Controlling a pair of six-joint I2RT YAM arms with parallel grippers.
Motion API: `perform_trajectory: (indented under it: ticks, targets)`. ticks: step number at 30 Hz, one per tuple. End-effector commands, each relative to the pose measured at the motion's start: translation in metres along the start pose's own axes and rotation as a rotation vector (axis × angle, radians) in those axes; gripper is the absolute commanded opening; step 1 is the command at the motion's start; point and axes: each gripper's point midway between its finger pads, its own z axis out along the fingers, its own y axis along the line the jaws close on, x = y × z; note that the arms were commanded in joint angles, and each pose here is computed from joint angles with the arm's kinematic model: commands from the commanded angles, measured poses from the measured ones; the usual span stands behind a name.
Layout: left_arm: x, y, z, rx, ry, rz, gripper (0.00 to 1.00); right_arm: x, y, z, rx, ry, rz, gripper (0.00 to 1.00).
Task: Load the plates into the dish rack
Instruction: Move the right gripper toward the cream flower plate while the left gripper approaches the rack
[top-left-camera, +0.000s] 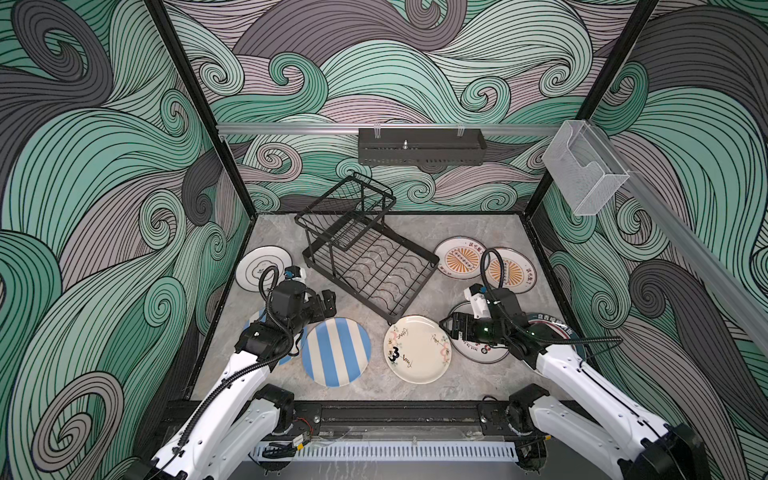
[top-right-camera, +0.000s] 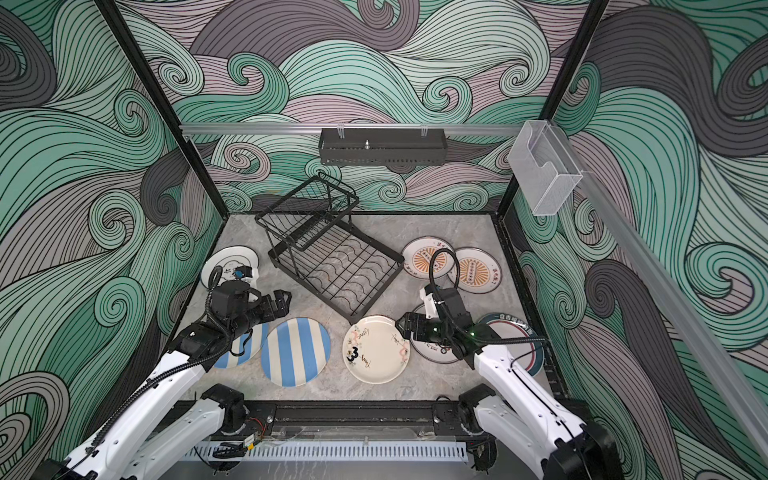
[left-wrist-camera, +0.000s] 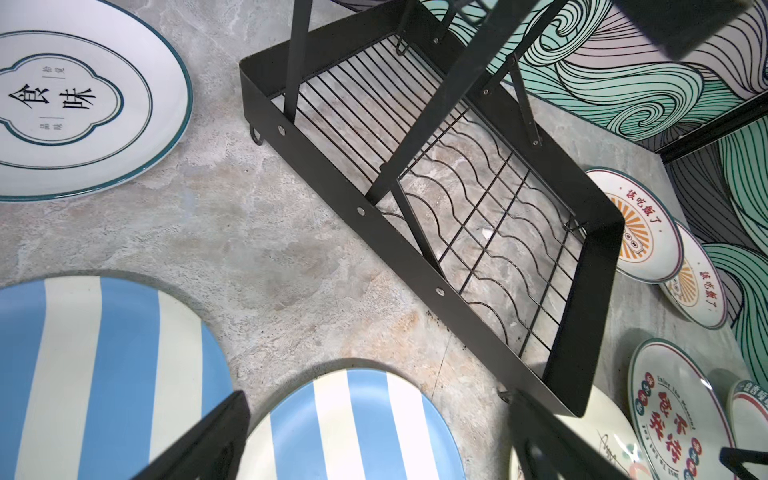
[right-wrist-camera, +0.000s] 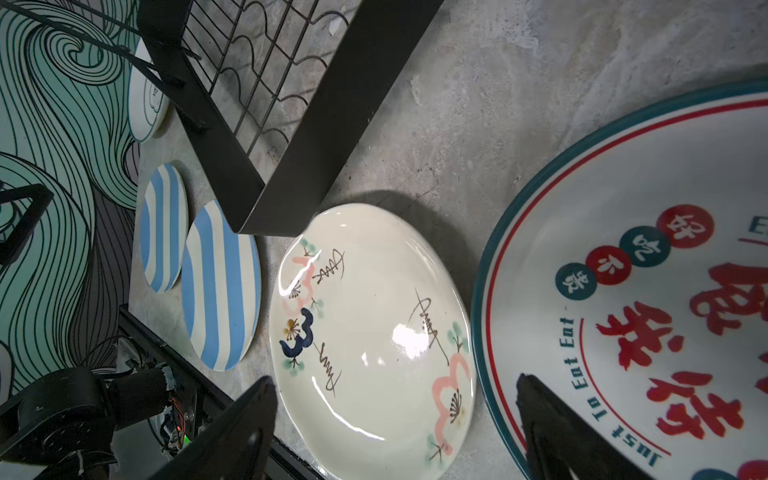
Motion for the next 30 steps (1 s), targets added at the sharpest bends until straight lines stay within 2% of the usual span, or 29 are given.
perform_trajectory:
  ticks: [1,7,10,12,18,21,26,30]
  targets:
    - [-0.012,-0.009,0.003,0.025,-0.025,0.011,0.99,-0.041,0.018,0.005,-0.012,-0.093,-0.054,0.91]
    - [-0.039,-0.022,0.023,0.054,-0.117,0.033,0.98,-0.05,0.014,0.017,0.02,-0.076,-0.055,0.91]
    - [-0.05,-0.027,0.033,0.044,-0.12,0.077,0.99,-0.04,0.008,0.022,0.047,-0.017,-0.097,0.92]
    - [-0.054,-0.028,0.041,0.02,-0.103,0.105,0.99,-0.042,0.014,0.025,0.018,-0.006,-0.139,0.91]
    - [-0.072,-0.021,0.062,-0.071,-0.132,0.125,0.99,-0.064,0.032,0.027,-0.026,-0.039,-0.171,0.92]
    - [-0.082,-0.015,0.072,-0.13,-0.165,0.126,0.99,-0.064,0.031,0.03,-0.028,-0.033,-0.173,0.92]
    - [-0.093,0.011,0.077,-0.318,-0.176,0.123,0.99,-0.061,0.026,0.026,-0.004,-0.045,-0.181,0.92]
    - [-0.099,0.018,0.076,-0.372,-0.207,0.125,0.99,-0.057,0.023,0.024,-0.005,-0.06,-0.174,0.92]
